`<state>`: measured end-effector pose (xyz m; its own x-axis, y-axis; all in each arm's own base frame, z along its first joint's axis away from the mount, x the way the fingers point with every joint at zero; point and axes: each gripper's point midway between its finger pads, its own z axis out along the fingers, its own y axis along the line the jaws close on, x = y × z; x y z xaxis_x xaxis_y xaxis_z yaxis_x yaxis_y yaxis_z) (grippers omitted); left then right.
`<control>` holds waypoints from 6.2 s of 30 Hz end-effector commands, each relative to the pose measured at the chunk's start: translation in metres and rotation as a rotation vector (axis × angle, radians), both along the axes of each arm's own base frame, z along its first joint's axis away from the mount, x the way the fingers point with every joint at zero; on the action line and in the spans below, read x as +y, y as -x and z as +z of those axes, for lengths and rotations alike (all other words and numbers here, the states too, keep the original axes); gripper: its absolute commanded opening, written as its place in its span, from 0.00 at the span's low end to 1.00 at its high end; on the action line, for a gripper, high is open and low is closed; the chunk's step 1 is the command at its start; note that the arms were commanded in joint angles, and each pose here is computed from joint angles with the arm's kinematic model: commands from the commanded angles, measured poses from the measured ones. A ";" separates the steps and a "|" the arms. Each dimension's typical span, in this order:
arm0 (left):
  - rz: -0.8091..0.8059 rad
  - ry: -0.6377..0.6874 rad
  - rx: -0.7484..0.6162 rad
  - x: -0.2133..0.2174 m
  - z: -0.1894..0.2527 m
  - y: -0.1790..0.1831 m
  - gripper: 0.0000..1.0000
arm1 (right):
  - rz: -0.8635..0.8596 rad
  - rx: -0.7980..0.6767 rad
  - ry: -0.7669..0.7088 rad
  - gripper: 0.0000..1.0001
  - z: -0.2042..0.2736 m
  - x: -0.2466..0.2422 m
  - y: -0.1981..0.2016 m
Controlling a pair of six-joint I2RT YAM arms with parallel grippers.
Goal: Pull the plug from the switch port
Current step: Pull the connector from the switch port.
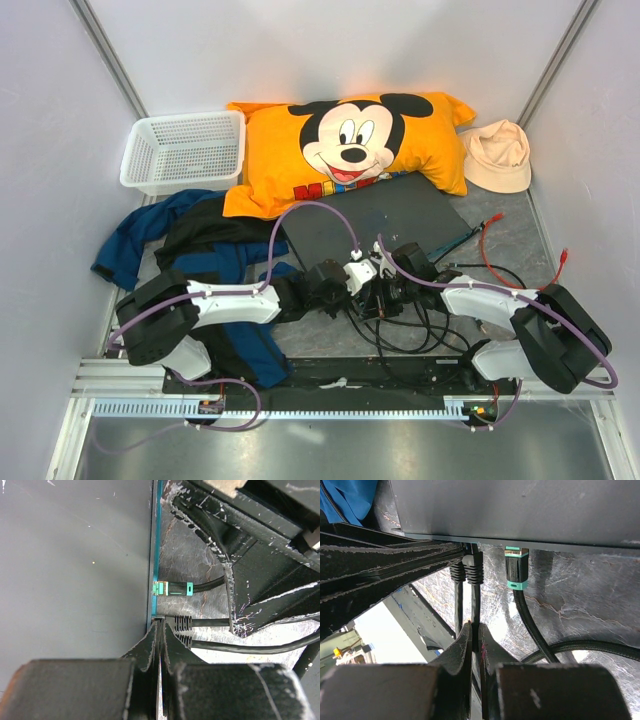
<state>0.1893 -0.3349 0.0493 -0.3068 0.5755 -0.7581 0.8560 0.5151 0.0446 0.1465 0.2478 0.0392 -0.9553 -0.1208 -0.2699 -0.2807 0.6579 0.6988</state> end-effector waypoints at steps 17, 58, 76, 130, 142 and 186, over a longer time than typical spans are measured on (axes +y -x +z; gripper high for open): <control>0.281 -0.193 0.392 0.057 -0.105 0.025 0.02 | 0.064 -0.150 -0.063 0.00 0.039 0.009 -0.016; 0.094 0.137 0.117 -0.007 0.011 -0.007 0.02 | -0.073 0.098 0.053 0.00 -0.034 -0.012 0.004; 0.063 0.190 0.029 -0.018 0.051 -0.018 0.02 | -0.061 0.128 0.078 0.01 -0.042 -0.007 -0.002; 0.028 0.031 -0.091 0.001 0.008 -0.014 0.02 | -0.065 0.103 0.078 0.00 -0.041 -0.005 -0.009; 0.045 -0.103 -0.066 0.016 -0.038 -0.015 0.02 | -0.040 0.068 0.047 0.00 -0.028 0.000 -0.012; 0.038 0.067 -0.073 -0.006 0.063 -0.014 0.02 | 0.006 -0.482 0.432 0.00 0.147 -0.109 -0.103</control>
<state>0.1824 -0.3447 0.0639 -0.3404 0.5313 -0.7758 0.8498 0.5269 -0.0121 0.2030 0.1813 0.1823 -0.8033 -0.2835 -0.5238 -0.5351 0.7298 0.4255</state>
